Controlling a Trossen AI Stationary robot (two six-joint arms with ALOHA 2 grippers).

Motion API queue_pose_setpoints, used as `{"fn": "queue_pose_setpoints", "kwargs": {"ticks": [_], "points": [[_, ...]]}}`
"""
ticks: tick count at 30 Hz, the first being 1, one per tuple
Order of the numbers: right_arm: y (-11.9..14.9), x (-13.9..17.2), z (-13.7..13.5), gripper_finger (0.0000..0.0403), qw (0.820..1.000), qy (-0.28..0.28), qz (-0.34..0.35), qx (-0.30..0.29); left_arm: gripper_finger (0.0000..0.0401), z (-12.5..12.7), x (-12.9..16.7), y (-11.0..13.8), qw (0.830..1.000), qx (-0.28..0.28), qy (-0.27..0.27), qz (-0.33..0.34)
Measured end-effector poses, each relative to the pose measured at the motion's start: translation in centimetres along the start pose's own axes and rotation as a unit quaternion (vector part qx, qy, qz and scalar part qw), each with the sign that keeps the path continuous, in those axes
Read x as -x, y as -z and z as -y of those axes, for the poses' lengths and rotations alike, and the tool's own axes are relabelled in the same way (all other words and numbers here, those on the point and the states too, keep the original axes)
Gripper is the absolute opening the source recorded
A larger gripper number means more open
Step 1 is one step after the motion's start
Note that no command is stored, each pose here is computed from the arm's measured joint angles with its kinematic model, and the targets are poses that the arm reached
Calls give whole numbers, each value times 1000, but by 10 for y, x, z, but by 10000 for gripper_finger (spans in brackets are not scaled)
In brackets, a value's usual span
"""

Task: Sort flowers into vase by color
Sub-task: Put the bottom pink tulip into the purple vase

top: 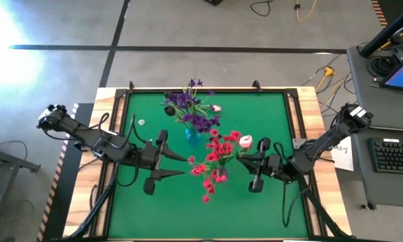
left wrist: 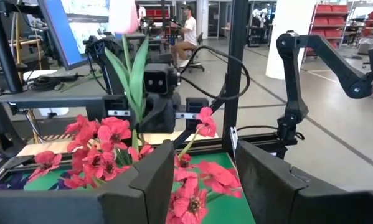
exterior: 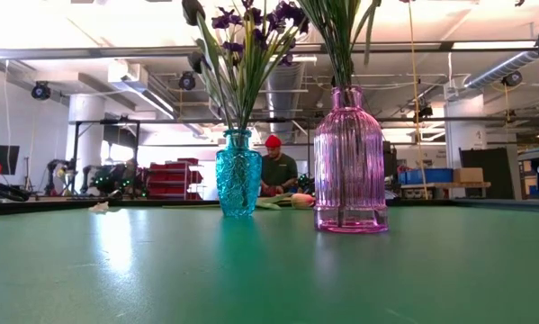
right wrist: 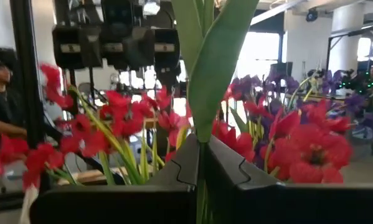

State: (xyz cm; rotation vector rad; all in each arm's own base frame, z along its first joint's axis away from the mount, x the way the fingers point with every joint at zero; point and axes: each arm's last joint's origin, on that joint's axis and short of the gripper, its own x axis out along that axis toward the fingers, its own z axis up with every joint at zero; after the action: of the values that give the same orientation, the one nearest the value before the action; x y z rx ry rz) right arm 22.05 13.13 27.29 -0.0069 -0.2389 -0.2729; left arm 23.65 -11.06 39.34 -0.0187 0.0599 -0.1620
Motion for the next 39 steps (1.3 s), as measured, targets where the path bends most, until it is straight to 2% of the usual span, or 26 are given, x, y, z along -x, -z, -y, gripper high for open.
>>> {"fn": "queue_pose_setpoints", "kwargs": {"ticks": [16,25,39], "points": [[37,-16,-13,9,998,24,0,55,160,1,-2,4,1000,-7,-1,-17],[30,-15,-10,9,999,29,7,37,160,-1,-2,4,999,-4,-31,-15],[32,-17,-9,9,999,29,-2,39,160,-2,-2,4,999,-7,-41,-14]]}}
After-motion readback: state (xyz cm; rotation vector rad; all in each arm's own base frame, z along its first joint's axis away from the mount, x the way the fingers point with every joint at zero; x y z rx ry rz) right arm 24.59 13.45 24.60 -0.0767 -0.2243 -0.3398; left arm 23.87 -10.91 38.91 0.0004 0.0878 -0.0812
